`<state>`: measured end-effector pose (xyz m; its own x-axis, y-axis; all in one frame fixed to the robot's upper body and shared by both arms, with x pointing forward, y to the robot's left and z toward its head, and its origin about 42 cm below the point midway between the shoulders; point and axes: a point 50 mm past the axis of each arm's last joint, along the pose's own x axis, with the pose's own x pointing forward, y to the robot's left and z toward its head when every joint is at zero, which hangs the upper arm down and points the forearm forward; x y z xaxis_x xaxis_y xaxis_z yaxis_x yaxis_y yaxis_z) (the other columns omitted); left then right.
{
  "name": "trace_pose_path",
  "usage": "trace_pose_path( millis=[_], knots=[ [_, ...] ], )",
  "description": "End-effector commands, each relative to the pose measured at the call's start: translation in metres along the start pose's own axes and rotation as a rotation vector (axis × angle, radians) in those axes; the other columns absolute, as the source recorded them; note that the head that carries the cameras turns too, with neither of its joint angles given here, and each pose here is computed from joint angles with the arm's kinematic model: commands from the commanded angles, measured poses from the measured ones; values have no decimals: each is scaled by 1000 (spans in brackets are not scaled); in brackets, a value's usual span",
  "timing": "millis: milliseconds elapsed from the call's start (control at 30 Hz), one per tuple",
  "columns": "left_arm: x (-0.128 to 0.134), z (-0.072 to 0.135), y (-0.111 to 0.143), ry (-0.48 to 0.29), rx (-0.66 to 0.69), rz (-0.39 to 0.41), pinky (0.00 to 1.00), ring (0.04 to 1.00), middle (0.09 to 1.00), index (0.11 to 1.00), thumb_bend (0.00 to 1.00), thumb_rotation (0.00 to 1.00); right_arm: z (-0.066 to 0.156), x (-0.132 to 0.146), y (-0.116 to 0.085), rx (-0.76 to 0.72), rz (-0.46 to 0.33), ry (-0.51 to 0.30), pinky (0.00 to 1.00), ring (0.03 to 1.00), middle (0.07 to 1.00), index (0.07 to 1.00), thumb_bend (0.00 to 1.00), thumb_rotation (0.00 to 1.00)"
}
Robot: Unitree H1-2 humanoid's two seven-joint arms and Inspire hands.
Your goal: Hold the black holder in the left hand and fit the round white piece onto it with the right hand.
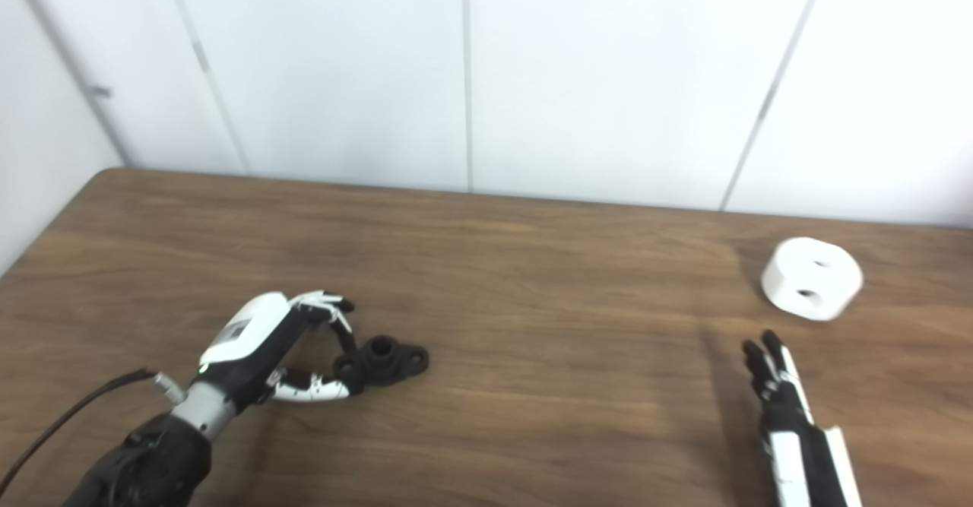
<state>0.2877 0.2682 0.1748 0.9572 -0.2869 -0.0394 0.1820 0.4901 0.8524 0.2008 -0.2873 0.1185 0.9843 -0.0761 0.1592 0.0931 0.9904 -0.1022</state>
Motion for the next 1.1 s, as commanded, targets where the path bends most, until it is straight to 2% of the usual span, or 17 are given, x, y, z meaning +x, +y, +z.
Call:
trace_pose_path(
  millis=[0,200,433,833,1067],
  knots=[
    [-5,15,0,-68,10,-8,809,893,817,488,519,48,-12,-47,13,42,-38,114,1000,958,928,961,545,1000],
    [-16,32,-13,-118,18,-32,909,893,799,487,520,48,-7,-45,17,46,-38,113,1000,958,924,959,545,1000],
    [-26,51,-37,-167,-20,-86,886,879,796,487,520,48,1,-42,19,40,-44,116,1000,943,923,953,569,1000],
    [-36,57,-66,-158,-44,-153,924,895,804,487,520,49,8,-39,16,33,-54,122,1000,931,914,946,607,1000],
    [-43,56,-87,-180,-87,-159,908,884,808,487,519,48,9,-39,15,20,-59,125,1000,929,909,945,626,1000]
  ],
)
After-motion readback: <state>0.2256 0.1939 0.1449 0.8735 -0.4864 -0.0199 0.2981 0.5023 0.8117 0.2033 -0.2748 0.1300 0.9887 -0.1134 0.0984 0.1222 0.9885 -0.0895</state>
